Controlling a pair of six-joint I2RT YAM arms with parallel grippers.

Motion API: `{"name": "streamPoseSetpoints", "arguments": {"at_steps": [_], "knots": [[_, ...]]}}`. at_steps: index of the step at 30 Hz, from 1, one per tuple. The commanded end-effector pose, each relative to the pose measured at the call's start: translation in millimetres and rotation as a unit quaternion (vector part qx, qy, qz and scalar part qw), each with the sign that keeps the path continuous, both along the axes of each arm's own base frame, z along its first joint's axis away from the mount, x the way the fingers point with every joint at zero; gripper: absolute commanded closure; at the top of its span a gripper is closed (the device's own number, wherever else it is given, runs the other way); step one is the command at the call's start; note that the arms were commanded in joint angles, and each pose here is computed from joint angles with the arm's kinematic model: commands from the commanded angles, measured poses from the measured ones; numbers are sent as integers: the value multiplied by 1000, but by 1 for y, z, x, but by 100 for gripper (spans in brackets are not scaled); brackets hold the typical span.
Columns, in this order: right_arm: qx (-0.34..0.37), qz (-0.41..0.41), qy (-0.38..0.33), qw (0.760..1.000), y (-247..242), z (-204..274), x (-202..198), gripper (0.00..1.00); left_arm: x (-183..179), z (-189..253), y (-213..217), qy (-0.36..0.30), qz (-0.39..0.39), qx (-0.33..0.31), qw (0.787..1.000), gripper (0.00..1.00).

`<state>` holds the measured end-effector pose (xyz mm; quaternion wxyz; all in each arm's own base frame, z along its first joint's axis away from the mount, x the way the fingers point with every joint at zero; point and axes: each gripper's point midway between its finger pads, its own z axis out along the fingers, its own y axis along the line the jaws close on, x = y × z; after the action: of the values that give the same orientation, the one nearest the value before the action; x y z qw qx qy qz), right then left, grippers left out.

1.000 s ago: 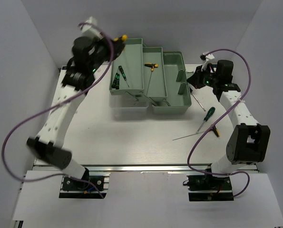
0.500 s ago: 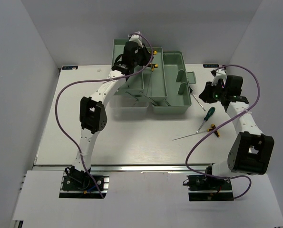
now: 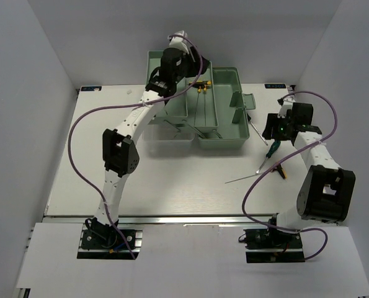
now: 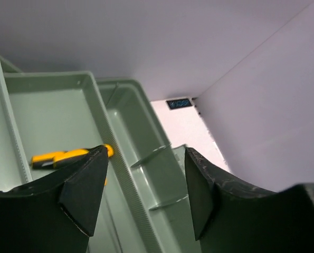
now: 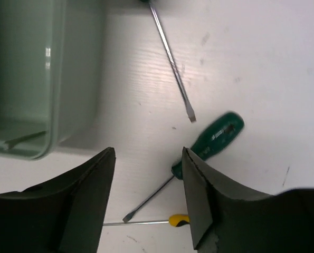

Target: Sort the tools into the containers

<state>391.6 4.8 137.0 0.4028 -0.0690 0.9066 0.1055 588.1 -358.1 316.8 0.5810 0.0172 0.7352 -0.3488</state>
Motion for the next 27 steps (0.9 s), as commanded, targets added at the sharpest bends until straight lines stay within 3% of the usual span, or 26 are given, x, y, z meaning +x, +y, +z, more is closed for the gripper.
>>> {"name": "streamPoseSetpoints", "arguments": {"at_steps": [1,3,4,5,7,8,9,11,12,14,16,18,19,23,25,27], "knots": [[-29,-107,58,992,-35,-21,-10,43,-52,157,30,-128,7,-54,990,31],[-13,-147,92,985,-45,-36,-17,48,-63,152,38,-119,8,-28,992,42],[3,-147,108,983,-44,-46,-18,50,-89,183,54,-142,9,-32,989,49],[10,-158,115,981,-49,-52,-18,50,-92,147,56,-109,7,-2,994,63],[18,-163,132,978,-50,-66,-15,50,-114,135,74,-105,17,25,994,67],[18,-163,131,978,-51,-67,-10,49,-147,162,95,-131,22,18,991,67],[18,-165,132,977,-52,-70,-7,48,-153,113,102,-91,22,50,994,58],[22,-165,143,976,-53,-77,-1,45,-189,119,135,-94,51,48,993,46],[27,-166,149,974,-52,-79,-1,43,-197,77,145,-50,61,71,994,43],[32,-171,164,971,-50,-91,-3,42,-226,74,166,-34,79,54,995,41],[38,-180,174,967,-49,-100,-5,42,-242,34,179,14,95,61,993,41],[40,-180,175,967,-48,-102,-5,42,-263,31,191,28,111,21,993,41],[39,-184,175,967,-50,-101,-5,42,-268,11,196,46,120,21,992,41],[31,-190,156,969,-59,-84,-3,37,-288,-2,211,65,145,-15,987,38],[53,-157,133,977,-55,-62,0,30,-294,0,215,66,149,-15,987,36],[60,-58,109,991,-43,-42,-5,26,-298,-2,218,74,151,-3,986,35]]}}
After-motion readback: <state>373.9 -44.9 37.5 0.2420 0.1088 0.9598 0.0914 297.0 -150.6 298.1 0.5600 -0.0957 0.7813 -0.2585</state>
